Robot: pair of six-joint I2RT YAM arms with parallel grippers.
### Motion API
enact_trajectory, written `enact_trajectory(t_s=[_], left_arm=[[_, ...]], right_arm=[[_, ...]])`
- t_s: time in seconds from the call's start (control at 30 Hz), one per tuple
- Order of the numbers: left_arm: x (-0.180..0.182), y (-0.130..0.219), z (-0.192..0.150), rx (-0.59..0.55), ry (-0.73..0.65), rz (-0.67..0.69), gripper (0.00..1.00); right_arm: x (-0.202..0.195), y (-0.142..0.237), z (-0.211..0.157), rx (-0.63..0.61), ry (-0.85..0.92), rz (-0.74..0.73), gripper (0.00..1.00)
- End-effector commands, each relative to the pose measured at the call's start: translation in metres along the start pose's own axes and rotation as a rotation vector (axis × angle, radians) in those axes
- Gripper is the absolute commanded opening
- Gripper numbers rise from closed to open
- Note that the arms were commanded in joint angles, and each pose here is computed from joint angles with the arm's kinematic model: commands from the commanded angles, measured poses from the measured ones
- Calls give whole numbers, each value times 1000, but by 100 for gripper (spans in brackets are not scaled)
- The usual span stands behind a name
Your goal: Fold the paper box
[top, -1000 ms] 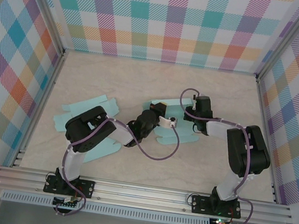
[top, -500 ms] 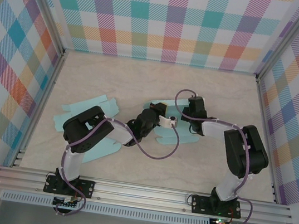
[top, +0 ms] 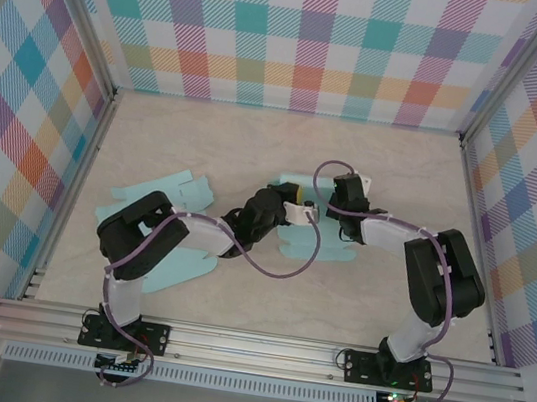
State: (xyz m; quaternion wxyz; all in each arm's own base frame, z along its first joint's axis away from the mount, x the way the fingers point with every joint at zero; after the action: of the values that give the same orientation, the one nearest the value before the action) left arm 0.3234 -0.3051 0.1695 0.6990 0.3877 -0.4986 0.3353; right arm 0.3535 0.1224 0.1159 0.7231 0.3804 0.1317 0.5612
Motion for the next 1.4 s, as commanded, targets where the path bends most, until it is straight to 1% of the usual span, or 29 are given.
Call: enact_trajectory(t_s=[0.0, 0.03, 0.07, 0.1, 0.17, 0.2, 0.23, 0.3, 0.4, 0.47, 0.57, 0.63, 0.77, 0.87, 0.9, 1.03, 1.17, 1.37], left_arm=[[59, 11, -8, 38, 239, 113, 39], [66, 14, -7, 36, 281, 114, 51], [72, 16, -6, 36, 317, 117, 55], [78, 18, -7, 45, 348, 125, 63], [91, 25, -10, 69, 434, 155, 89], [96, 28, -12, 82, 471, 170, 99], [102, 30, -17, 105, 517, 183, 100], [110, 34, -29, 134, 622, 169, 100], [111, 35, -58, 167, 792, 69, 100], [106, 35, -82, 180, 917, 15, 100], [95, 39, -110, 157, 1064, -38, 100], [88, 42, -124, 138, 1125, -66, 100], [74, 43, -133, 56, 1177, -161, 100], [66, 39, -126, -33, 1186, -267, 100], [63, 37, -124, -47, 1187, -297, 100], [55, 25, -121, -78, 1204, -364, 99], [49, 18, -115, -114, 1197, -425, 93], [41, 6, -110, -97, 1188, -427, 88]], right_arm=[[-24, -2, 12, -86, -17, -136, 0], [-23, -1, 13, -83, -8, -125, 0], [-23, -1, 12, -78, 0, -119, 0], [-22, 0, 12, -75, 6, -111, 0], [-21, 2, 11, -70, 21, -92, 0], [-21, 3, 11, -70, 26, -78, 0], [-21, 4, 10, -66, 32, -61, 0], [-19, 7, 9, -59, 43, -27, 0], [-17, 13, 9, -45, 58, 11, 0], [-15, 17, 10, -35, 61, 30, 0], [-12, 22, 10, -9, 60, 74, 0], [-9, 25, 10, 11, 57, 99, 0], [-4, 33, 13, 47, 53, 143, 0], [-2, 40, 15, 61, 48, 170, 0], [-2, 42, 15, 64, 47, 177, 0], [0, 52, 17, 81, 46, 208, 0], [2, 57, 18, 101, 43, 227, 0], [9, 60, 17, 140, 30, 279, 0]])
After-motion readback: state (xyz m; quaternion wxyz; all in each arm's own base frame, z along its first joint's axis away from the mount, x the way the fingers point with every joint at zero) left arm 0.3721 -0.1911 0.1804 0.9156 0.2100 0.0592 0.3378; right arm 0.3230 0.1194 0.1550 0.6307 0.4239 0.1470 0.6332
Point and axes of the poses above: each hand's point on the last joint's axis, 136 mm out from that joint toward the fingers, its own y axis back along the fingers, its own x axis along the line the jaws close on, z = x × y, the point moved 8 cm from there along y, back along the fingers, and after that the axes turned 14 degrees about -y, right-handed, at the moved point
